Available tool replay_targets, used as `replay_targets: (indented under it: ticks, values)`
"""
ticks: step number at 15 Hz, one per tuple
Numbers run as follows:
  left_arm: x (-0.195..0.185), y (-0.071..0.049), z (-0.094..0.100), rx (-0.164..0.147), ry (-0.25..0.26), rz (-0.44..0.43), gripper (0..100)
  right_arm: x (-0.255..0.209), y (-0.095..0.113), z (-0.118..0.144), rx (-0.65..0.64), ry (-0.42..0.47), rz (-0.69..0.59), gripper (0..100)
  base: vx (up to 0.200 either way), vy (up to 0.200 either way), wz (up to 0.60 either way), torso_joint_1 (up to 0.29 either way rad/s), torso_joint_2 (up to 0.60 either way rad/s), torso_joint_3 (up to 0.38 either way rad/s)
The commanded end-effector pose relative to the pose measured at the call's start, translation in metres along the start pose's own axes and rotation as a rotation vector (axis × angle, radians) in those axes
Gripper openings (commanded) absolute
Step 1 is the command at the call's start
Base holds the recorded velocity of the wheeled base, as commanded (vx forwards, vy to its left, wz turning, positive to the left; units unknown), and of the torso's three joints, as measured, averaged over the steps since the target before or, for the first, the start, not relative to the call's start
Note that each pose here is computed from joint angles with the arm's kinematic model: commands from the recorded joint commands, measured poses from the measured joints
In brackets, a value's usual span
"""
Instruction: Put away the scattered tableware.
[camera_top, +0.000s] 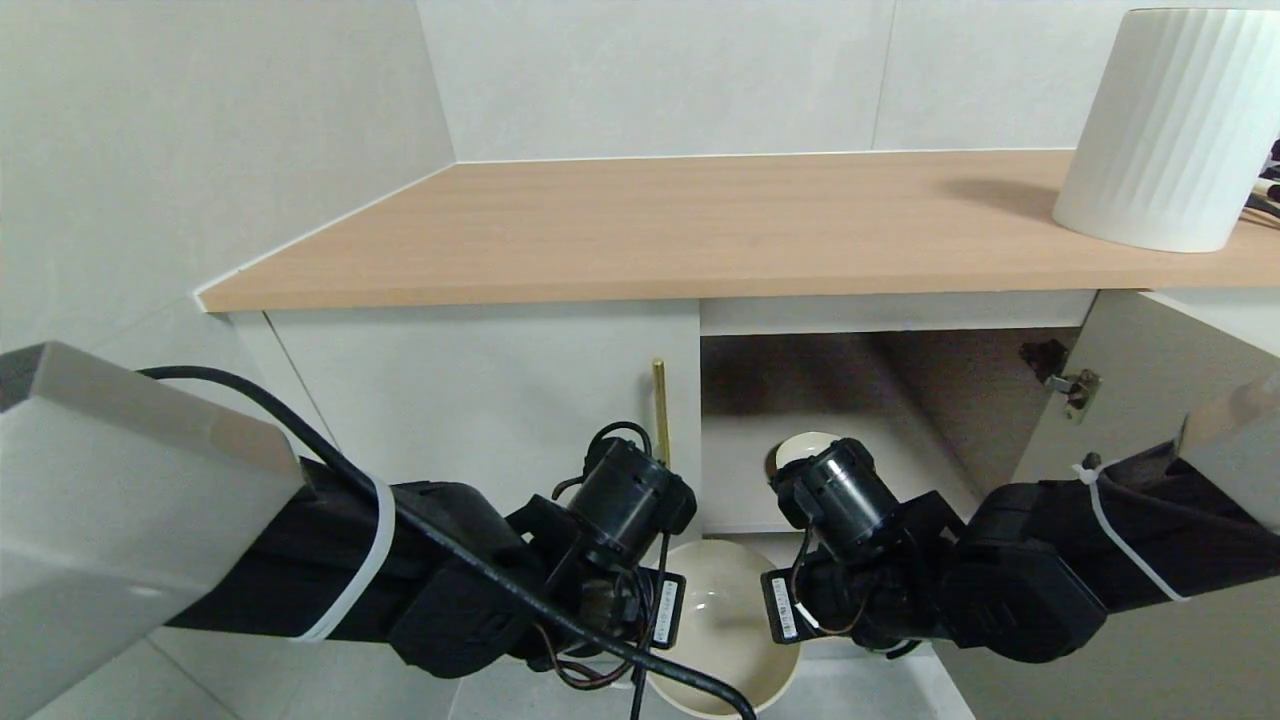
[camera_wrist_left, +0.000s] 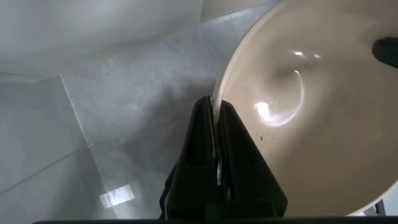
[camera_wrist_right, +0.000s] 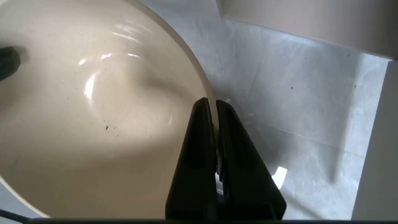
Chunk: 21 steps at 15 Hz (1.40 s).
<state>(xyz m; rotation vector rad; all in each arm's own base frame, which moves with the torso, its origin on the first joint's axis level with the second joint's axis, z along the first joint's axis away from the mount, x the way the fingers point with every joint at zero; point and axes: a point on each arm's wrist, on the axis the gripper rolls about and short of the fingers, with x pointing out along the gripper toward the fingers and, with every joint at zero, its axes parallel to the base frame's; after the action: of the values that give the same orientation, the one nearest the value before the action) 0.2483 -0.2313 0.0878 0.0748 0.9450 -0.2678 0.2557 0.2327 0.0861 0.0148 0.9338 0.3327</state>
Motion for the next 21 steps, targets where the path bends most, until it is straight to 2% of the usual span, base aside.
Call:
replay_targets:
  ticks: [1,9,10,17,21]
  values:
    - [0.000,0.000,0.000,0.000,0.000,0.006,0,0.000,-0.001,-0.001,-0.001,0.003,-0.008,0,0.000,0.000,0.00,0.000,0.00,0.000]
    - [-0.002,0.001,0.002,-0.006,-0.009,0.003,0,0.000,-0.001,-0.001,-0.003,0.004,-0.010,0,0.000,0.000,0.00,0.000,0.00,0.000]
    - [-0.001,0.001,0.002,-0.007,-0.008,0.003,100,0.000,-0.001,-0.001,-0.003,0.005,-0.009,0,0.000,0.000,0.00,0.000,0.00,0.000]
    - [0.000,0.000,0.002,-0.017,-0.007,0.004,100,0.001,-0.002,-0.003,-0.014,0.019,-0.020,0,0.000,0.000,0.00,0.000,0.00,0.000]
    - [-0.004,0.001,0.003,-0.021,-0.012,0.002,100,-0.001,-0.030,0.003,-0.017,0.145,-0.179,0,0.000,0.000,0.00,0.000,0.00,0.000]
